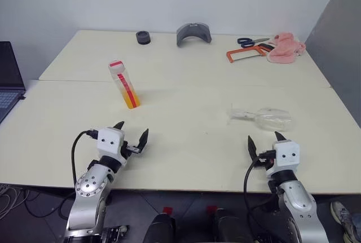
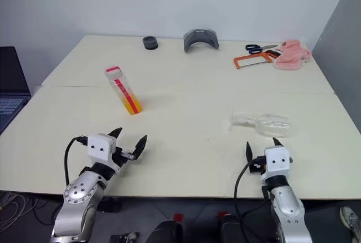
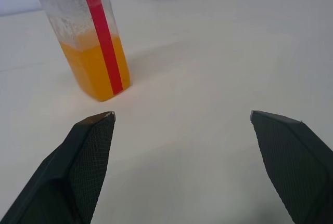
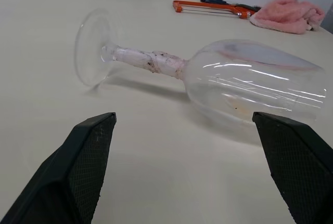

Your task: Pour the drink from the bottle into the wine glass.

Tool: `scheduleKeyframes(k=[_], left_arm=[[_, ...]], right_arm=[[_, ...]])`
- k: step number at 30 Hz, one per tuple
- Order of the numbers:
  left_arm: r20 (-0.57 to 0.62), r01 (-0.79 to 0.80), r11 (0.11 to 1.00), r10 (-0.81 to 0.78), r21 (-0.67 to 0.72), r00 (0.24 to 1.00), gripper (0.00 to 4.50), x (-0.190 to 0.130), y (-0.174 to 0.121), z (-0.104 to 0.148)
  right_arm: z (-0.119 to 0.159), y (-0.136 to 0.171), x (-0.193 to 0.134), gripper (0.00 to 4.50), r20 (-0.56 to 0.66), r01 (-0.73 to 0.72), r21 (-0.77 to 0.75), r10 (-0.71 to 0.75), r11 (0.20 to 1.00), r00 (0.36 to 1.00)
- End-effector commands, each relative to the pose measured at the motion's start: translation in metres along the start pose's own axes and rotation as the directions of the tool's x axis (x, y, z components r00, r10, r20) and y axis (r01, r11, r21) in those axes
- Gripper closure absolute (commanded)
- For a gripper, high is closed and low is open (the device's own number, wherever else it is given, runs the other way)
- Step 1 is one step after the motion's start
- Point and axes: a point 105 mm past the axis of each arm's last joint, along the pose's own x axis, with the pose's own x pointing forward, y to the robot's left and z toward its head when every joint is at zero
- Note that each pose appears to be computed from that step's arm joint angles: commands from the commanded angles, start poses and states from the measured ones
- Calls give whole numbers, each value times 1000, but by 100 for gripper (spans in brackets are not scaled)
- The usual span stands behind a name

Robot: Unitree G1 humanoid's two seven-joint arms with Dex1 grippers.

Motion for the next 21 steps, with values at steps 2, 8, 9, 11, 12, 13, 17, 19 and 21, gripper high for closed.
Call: scheduleKeyframes(k=[2, 8, 9, 11, 12, 13, 17, 19, 21], left_arm=[[50, -20, 1000, 19, 17, 999, 4, 0, 3, 11], [45, -39, 999, 38, 21, 998, 4, 0, 6, 11], [44, -42, 999, 41, 21, 998, 4, -1, 6, 11], [44, -46, 999, 45, 21, 998, 4, -1, 6, 11], [44, -47, 999, 46, 21, 998, 4, -1, 6, 11], [44, -49, 999, 48, 22, 998, 4, -1, 6, 12], [47, -68, 997, 67, 29, 997, 4, 0, 9, 13], [53, -81, 996, 79, 31, 995, 4, 2, 11, 15], [56, -86, 996, 84, 33, 995, 4, 3, 11, 16]], right_arm=[[9, -7, 0, 0, 51, 27, -9, -26, 1000, 998], [1, -7, -1, 0, 46, 20, -10, -20, 1000, 999], [1, -7, -1, 0, 46, 19, -10, -18, 1000, 999], [0, -6, -1, 0, 48, 16, -11, -15, 1000, 999], [0, -6, 0, 0, 50, 14, -12, -14, 1000, 999], [1, -5, 0, 0, 52, 13, -12, -13, 1000, 999], [2, -6, 0, 0, 60, 11, -14, -10, 1000, 998], [4, -6, 1, 0, 65, 5, -17, -4, 1000, 998], [6, -5, 2, 0, 75, -5, -24, 7, 1000, 997]])
